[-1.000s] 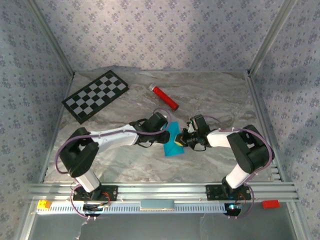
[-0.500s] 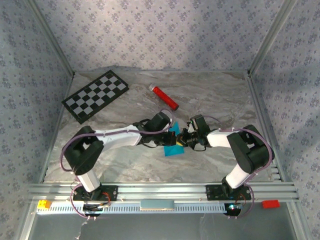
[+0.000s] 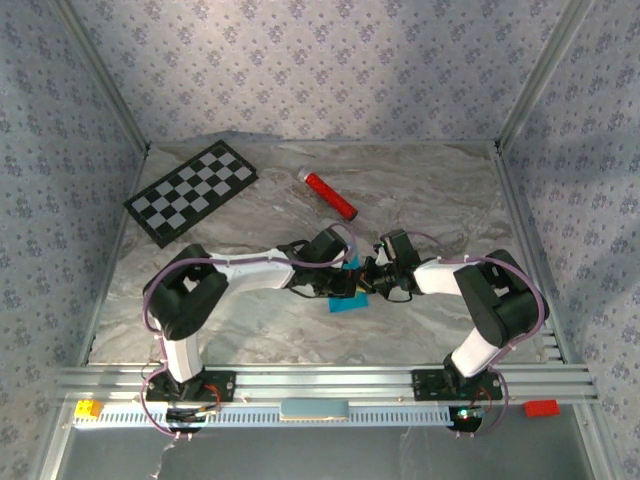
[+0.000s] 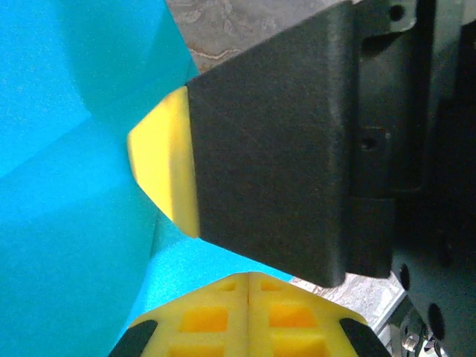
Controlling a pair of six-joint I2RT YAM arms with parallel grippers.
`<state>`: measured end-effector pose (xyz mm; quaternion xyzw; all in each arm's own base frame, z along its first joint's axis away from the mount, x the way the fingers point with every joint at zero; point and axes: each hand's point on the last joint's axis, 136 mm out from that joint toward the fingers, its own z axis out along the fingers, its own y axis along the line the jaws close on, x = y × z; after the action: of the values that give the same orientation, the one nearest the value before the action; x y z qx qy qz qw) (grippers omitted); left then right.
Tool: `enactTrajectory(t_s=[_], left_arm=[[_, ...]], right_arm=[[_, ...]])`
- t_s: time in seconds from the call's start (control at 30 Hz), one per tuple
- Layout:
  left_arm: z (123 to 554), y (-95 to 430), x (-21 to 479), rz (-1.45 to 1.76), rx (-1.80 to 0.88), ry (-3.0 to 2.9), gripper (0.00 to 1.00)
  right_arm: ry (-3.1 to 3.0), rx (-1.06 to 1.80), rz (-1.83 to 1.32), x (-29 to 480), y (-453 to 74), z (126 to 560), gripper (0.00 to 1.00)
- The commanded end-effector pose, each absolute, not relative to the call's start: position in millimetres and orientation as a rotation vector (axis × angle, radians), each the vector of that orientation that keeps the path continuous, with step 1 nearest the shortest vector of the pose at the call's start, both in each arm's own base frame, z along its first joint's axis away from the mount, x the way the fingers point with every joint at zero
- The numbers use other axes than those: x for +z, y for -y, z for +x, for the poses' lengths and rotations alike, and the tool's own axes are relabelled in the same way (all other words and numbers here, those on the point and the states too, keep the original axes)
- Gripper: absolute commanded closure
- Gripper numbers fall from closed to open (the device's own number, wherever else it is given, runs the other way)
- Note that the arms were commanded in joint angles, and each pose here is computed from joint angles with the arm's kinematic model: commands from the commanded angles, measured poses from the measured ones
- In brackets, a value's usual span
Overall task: Fold a paper plane with a square sheet of paper (pick it up from the middle)
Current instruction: Fold the triangle a second time at the center of the table.
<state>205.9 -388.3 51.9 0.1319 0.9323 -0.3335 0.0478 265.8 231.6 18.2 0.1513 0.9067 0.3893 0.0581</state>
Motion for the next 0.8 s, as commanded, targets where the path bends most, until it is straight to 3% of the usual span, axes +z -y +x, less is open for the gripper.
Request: enactTrajectory(t_s=[0.0,0.77], left_arm=[[202,384,38,0.396,-0.96,-2.897,1.0],[183,355,10,0.289,-0.937,-2.939,1.0]], right_arm=[[-2.848,1.01,0.567,-9,-209,251,1.0],[-2.871,0.975,0.572,-17,-203,247,1.0]])
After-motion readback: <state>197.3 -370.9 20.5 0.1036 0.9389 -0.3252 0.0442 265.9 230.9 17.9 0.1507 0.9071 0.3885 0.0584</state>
